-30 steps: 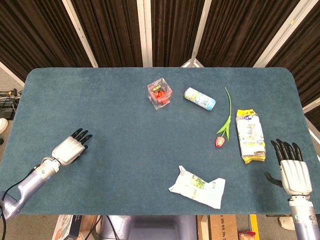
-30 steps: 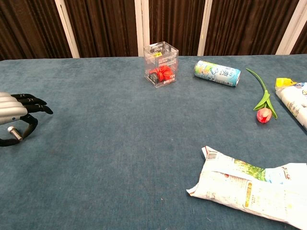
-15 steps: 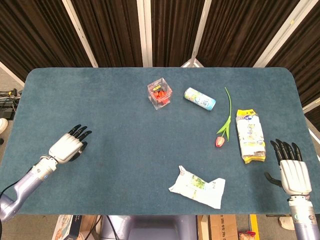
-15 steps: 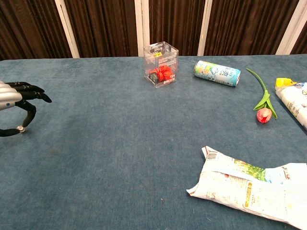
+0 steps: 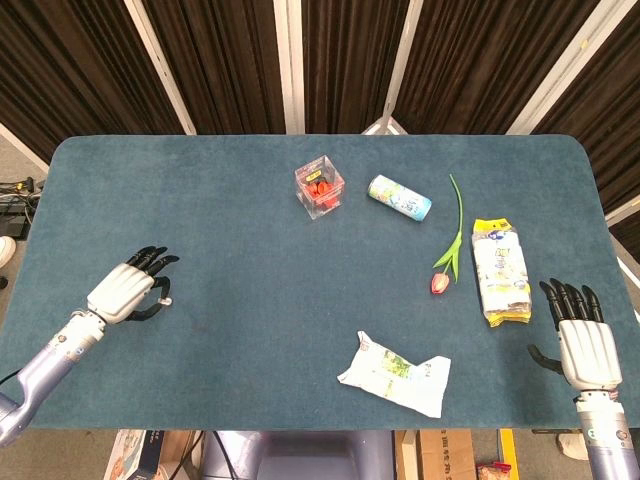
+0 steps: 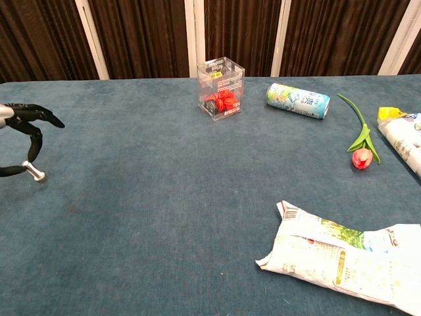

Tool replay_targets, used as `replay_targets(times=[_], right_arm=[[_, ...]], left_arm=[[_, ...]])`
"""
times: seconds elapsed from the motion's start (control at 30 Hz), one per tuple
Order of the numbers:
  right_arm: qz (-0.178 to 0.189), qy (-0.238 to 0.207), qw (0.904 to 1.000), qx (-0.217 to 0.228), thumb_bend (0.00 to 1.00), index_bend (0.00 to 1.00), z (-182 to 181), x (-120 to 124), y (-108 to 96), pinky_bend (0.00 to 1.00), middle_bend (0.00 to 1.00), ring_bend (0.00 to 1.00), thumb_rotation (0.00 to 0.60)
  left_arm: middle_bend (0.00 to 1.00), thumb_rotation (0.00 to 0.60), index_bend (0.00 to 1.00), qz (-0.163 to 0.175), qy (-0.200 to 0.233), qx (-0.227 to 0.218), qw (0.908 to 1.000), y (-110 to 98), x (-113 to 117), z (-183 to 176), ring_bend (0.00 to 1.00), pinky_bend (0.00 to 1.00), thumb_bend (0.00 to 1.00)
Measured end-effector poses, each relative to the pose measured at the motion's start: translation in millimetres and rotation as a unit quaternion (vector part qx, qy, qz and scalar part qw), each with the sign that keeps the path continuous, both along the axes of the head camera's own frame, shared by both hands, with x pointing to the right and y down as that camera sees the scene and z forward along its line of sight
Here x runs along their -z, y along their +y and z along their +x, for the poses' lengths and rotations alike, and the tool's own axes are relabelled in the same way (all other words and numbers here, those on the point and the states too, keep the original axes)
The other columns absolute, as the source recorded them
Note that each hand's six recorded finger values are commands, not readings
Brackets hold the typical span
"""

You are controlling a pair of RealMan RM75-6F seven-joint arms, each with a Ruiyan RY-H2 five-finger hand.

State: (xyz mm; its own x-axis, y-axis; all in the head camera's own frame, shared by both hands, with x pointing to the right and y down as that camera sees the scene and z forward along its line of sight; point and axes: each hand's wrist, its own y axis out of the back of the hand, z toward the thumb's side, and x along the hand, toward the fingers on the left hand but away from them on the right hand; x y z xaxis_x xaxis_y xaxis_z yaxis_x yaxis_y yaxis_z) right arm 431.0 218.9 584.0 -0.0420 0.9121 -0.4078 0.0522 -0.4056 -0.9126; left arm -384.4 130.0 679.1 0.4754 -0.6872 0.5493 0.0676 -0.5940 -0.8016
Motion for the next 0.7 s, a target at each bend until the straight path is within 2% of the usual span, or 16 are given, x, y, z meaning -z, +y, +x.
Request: replay_targets(times=[0.47, 0.7], right_arm=[[0.001, 0.0, 1.0, -0.002, 0.19, 0.11, 0.9, 1.3, -0.2, 0.03, 0.1, 0.1, 0.6], [0.0, -0.001, 1.0, -0.001, 0.19, 0.11, 0.6, 0.9, 0.0, 0.03, 0.1, 0.1, 0.6]], left_arm=[[0.12, 0.6, 0.57, -0.027, 0.022, 0.033, 0.9988, 0.8, -5.3, -4.2, 0.03, 0.08, 0.5], [0.11, 0.6, 0.57, -0.04, 0.014, 0.046, 0.9981, 0.5, -9.3, -8.0, 0.03, 0.08, 0.5]])
